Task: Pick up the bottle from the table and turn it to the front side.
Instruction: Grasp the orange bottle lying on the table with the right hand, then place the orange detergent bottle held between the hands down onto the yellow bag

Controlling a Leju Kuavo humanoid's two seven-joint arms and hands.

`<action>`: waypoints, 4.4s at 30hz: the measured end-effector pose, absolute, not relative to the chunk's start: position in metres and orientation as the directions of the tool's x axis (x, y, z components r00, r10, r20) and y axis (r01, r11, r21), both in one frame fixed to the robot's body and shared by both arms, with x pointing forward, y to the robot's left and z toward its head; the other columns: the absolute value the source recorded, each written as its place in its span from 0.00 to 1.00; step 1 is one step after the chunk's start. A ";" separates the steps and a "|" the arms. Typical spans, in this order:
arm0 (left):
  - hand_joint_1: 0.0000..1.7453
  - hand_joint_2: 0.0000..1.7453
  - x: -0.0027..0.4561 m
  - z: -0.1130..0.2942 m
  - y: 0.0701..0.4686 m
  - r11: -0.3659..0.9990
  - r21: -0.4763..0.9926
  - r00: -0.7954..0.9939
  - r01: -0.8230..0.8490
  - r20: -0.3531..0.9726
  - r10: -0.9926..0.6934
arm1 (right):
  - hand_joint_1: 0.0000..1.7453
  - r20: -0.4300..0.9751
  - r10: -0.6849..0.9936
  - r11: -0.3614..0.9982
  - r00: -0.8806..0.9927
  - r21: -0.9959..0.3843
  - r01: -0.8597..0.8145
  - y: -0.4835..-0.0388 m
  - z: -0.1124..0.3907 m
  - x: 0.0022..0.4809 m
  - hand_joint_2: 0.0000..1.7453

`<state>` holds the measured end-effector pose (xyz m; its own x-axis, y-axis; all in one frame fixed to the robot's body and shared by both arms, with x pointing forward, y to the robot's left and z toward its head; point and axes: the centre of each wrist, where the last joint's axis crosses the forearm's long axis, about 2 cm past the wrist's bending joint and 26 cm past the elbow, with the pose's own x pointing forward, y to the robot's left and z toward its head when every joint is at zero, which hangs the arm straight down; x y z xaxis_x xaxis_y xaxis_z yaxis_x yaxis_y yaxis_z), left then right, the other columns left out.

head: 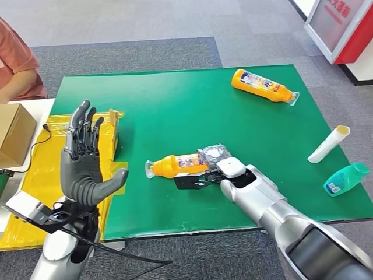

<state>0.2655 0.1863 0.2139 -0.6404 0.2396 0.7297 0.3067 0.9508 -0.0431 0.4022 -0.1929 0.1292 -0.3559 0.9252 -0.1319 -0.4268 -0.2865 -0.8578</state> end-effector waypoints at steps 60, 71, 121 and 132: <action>0.00 1.00 0.276 0.196 0.194 0.865 -0.156 -0.466 0.477 0.789 0.400 | 1.00 0.717 0.255 0.947 -0.648 -0.319 0.019 -0.193 0.161 0.290 1.00; 0.00 1.00 0.283 0.213 0.169 0.622 -0.213 -0.285 0.753 0.747 0.601 | 1.00 0.526 0.402 0.867 -0.749 -0.481 0.128 -0.135 0.157 0.272 1.00; 1.00 1.00 0.309 0.256 0.147 0.748 0.416 -0.659 0.517 0.751 0.038 | 1.00 0.457 0.534 0.758 -0.711 -0.631 0.164 -0.114 0.138 0.283 1.00; 1.00 1.00 0.304 0.247 0.149 0.777 0.350 -0.645 0.523 0.759 0.092 | 0.00 0.518 0.529 0.767 -0.672 -0.631 0.118 -0.115 0.132 0.281 1.00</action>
